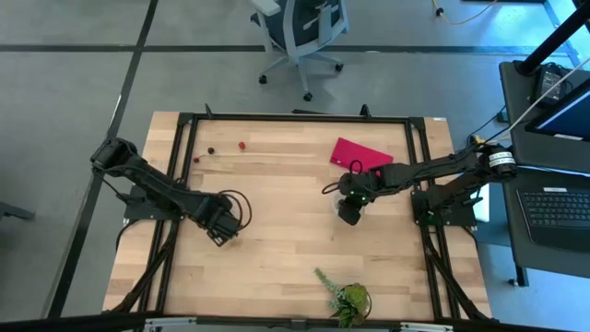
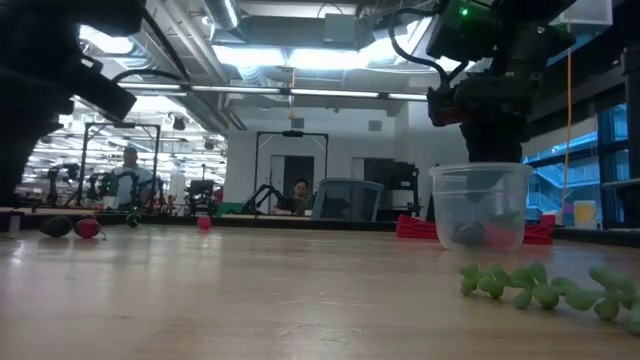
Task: Pick and placing Produce into tupperware
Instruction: Put the blueberry into the transparent container, then put the bottom red cherry into the transparent container
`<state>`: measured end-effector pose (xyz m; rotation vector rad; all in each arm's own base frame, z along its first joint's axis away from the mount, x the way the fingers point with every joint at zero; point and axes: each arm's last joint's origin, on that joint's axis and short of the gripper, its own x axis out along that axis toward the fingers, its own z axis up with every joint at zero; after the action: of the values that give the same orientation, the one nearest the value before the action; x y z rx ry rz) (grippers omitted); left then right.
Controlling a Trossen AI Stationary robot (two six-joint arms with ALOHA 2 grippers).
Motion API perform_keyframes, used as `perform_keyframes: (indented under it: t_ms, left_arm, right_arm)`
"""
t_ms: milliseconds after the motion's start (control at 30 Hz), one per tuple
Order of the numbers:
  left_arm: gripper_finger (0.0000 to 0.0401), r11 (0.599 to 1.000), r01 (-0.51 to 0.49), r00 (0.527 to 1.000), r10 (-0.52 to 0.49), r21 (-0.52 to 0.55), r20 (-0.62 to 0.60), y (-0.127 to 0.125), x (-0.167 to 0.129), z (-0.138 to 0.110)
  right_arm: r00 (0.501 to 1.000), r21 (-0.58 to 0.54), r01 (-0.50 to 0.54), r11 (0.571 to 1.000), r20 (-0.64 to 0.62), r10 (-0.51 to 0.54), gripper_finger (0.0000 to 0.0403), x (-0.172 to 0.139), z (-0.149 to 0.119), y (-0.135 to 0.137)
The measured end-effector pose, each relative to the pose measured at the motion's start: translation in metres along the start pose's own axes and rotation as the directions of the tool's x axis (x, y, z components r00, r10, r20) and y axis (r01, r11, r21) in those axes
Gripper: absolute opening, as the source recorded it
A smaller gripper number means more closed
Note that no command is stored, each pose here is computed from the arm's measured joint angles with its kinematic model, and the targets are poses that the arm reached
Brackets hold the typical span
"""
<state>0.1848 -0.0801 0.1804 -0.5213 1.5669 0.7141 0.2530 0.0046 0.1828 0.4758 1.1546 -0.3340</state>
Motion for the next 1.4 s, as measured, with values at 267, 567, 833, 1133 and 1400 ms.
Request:
perform_keyframes:
  t_ms: [267, 567, 833, 1133, 1400]
  left_arm:
    - [0.0208, 0.992, 0.009, 0.999, -0.014, -0.126, -0.037, -0.004, 0.0, -0.011]
    - [0.0208, 0.985, 0.013, 1.0, -0.018, -0.175, -0.025, -0.007, 0.0, -0.017]
    - [0.0208, 0.983, 0.044, 0.999, -0.047, -0.177, -0.013, -0.008, 0.027, -0.019]
    - [0.0201, 0.974, 0.055, 0.998, -0.059, -0.22, -0.011, -0.003, 0.046, -0.02]
    - [0.0135, 0.974, 0.065, 0.998, -0.063, -0.216, 0.015, -0.004, 0.046, -0.02]
  right_arm:
    - [1.0, -0.001, -0.001, 1.0, 0.001, 0.001, 0.0089, 0.0, 0.0, 0.0]
    - [1.0, -0.002, -0.001, 1.0, 0.001, 0.001, 0.0091, 0.0, 0.0, 0.0]
    - [1.0, -0.002, -0.006, 1.0, 0.008, 0.007, 0.0091, 0.0, 0.001, 0.001]
    - [1.0, -0.002, -0.011, 1.0, 0.015, 0.011, 0.0091, 0.0, 0.002, 0.001]
    - [0.999, -0.003, -0.019, 1.0, 0.027, 0.019, 0.0091, 0.0, 0.003, 0.002]
